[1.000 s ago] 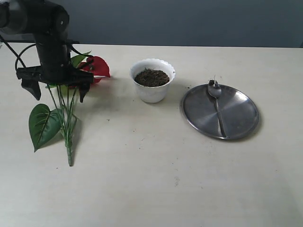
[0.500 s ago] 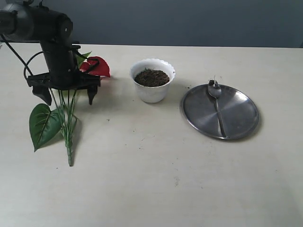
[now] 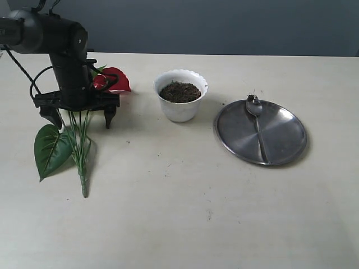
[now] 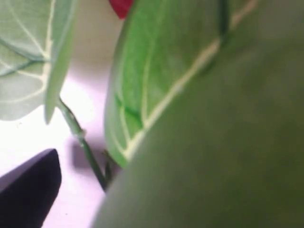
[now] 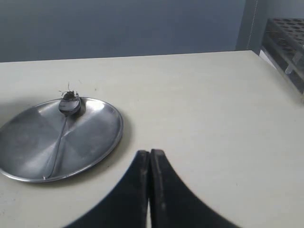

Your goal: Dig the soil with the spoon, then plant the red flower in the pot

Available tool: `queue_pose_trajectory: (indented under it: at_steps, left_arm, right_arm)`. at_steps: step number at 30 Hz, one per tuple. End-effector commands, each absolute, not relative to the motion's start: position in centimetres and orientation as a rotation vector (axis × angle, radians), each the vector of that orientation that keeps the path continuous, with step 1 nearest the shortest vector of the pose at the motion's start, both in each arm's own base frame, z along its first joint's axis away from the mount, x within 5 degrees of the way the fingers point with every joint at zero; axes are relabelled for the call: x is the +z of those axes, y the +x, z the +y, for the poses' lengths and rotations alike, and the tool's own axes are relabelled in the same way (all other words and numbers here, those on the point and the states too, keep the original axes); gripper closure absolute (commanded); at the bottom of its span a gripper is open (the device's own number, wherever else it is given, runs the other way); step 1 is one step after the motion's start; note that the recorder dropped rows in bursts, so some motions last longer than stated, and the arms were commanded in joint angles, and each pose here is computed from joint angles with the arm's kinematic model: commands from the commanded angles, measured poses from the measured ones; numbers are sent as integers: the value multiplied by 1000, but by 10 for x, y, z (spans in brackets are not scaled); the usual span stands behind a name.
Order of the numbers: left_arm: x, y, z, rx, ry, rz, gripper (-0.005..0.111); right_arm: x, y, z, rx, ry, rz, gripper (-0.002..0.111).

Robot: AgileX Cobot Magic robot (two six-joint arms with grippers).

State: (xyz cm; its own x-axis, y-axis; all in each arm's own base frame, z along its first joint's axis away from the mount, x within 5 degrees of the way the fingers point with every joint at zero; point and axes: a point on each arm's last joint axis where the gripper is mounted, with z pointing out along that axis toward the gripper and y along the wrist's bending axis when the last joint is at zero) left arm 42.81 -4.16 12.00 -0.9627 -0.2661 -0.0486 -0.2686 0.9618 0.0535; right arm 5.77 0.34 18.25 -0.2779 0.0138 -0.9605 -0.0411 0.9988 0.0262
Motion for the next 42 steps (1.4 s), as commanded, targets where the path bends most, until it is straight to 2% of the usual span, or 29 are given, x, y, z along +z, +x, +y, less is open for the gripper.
queue_pose_trajectory:
  at_steps: [1,22,32,42]
  left_arm:
    - [108,426,-43,102,-417,3095,2]
    - [112,451,-45,-6,-350,2826,2]
    - [110,444,-44,28,-365,2900,2]
    - [108,426,-43,71,-435,3089,2]
  right_arm:
    - [183,58,3,45,-19,1843,109]
    - [183,58,3,45,-19,1843,109]
    - [183,58,3,45,-19,1843,109]
    - [183,58,3,45,-19,1843,109]
